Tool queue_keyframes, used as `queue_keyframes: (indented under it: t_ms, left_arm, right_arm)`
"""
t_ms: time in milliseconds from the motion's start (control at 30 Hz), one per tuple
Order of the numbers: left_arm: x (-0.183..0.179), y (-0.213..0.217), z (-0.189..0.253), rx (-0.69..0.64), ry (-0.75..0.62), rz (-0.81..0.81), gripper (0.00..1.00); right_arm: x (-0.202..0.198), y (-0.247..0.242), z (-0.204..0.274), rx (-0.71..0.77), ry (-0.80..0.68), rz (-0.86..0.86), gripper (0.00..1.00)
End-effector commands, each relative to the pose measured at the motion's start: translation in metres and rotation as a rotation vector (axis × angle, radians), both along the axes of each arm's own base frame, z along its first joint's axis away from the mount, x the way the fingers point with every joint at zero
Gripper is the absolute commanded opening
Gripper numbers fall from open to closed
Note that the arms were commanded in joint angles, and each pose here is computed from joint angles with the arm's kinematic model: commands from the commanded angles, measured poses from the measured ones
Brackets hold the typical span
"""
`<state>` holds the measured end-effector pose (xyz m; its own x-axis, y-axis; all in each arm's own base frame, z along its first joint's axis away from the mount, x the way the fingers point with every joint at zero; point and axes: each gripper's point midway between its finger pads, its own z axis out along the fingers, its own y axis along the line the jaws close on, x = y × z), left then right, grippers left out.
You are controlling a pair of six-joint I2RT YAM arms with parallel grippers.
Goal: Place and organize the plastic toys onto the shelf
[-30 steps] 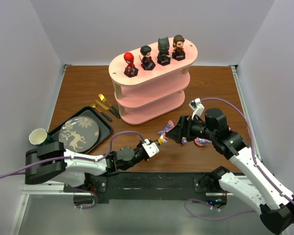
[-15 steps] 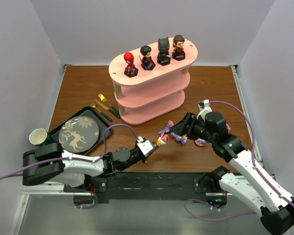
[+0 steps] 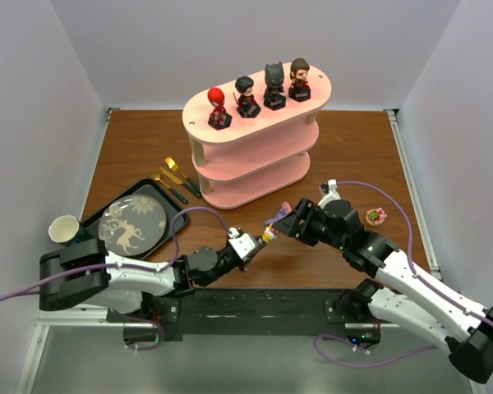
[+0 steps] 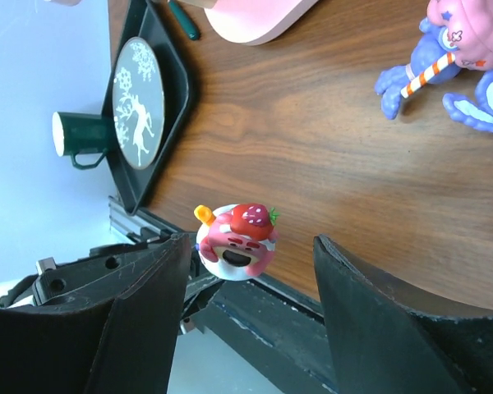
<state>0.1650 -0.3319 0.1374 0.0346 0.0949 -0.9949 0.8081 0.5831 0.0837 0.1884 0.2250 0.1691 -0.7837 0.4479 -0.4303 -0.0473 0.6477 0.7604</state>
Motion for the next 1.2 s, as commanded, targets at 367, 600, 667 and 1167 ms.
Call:
queue_keyframes:
  t_ms: [367, 600, 667, 1167]
  left_arm:
    - [0.006, -0.006, 0.03, -0.113, -0.032, 0.024, 0.0]
    - [0.005, -0.004, 0.028, -0.13, -0.002, 0.035, 0.11]
    - [0.005, -0.001, 0.028, -0.14, 0.01, 0.043, 0.36]
    - [0.036, 0.059, 0.057, -0.183, 0.267, 0.242, 0.89]
  right_arm:
    - [0.01, 0.021, 0.011, 0.065, -0.055, -0.022, 0.4]
    - [0.013, 0.017, 0.011, 0.027, -0.087, -0.023, 0.07]
    - [0.016, 0.013, 0.011, -0.003, -0.107, -0.032, 0.0]
    - [0.1, -0.044, 0.089, -0.415, -0.57, -0.011, 0.0]
